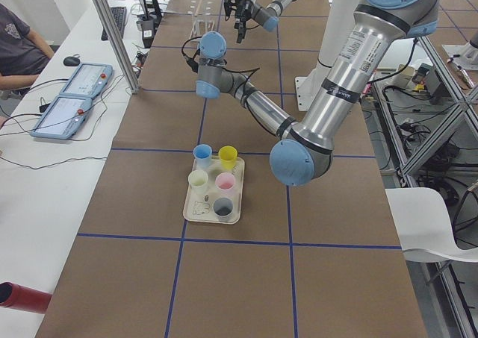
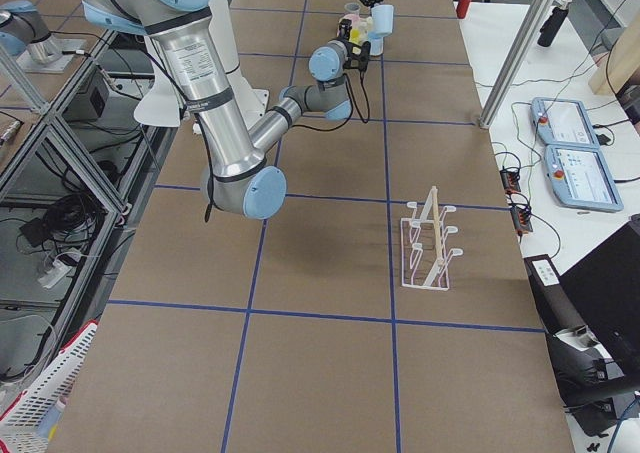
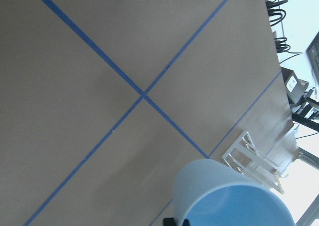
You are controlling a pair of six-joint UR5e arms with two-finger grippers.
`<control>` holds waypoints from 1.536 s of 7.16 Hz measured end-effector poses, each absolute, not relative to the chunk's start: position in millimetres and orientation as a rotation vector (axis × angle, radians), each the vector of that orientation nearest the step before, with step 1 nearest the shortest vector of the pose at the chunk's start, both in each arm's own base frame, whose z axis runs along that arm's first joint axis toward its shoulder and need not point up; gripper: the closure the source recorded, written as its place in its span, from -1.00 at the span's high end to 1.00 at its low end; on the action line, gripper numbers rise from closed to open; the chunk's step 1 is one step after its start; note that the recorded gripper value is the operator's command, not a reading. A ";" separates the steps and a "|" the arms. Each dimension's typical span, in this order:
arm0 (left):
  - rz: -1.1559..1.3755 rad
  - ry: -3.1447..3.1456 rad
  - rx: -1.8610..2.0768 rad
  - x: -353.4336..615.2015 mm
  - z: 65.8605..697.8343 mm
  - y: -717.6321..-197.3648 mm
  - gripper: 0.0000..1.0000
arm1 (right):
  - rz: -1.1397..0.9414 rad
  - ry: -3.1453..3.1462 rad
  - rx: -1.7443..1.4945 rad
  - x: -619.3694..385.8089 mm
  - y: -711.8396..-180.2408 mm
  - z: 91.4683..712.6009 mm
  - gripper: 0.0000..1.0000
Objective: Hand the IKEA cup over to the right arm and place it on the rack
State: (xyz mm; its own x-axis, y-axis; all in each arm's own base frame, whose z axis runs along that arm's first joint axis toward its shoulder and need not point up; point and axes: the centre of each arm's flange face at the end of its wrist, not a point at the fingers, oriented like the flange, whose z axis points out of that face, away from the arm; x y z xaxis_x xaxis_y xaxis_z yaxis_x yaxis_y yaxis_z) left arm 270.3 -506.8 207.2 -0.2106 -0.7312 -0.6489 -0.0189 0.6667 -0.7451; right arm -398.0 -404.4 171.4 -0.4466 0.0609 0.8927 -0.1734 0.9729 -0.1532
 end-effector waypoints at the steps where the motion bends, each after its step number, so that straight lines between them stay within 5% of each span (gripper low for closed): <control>1: -0.751 1.719 -0.723 268.9 211.5 -499.9 -1.00 | 0.273 -2.053 0.091 -394.0 -403.5 170.0 0.96; 7: -0.675 1.801 -1.214 271.3 214.6 -444.0 -1.00 | 0.399 -2.351 0.108 -420.1 -355.5 161.2 0.97; 11: -0.691 1.820 -1.358 269.2 205.8 -432.8 -1.00 | 0.479 -2.394 0.154 -432.9 -369.4 140.0 0.97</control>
State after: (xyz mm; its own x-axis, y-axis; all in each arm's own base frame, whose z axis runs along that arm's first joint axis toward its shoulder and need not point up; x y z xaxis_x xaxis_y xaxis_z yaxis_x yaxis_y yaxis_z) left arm 269.2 -432.8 205.8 -0.1566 -0.9564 -0.2465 -0.5523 0.2917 -0.7809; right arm -432.9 -369.4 140.0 -0.7609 0.0163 0.6487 -0.2345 0.9252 -0.2983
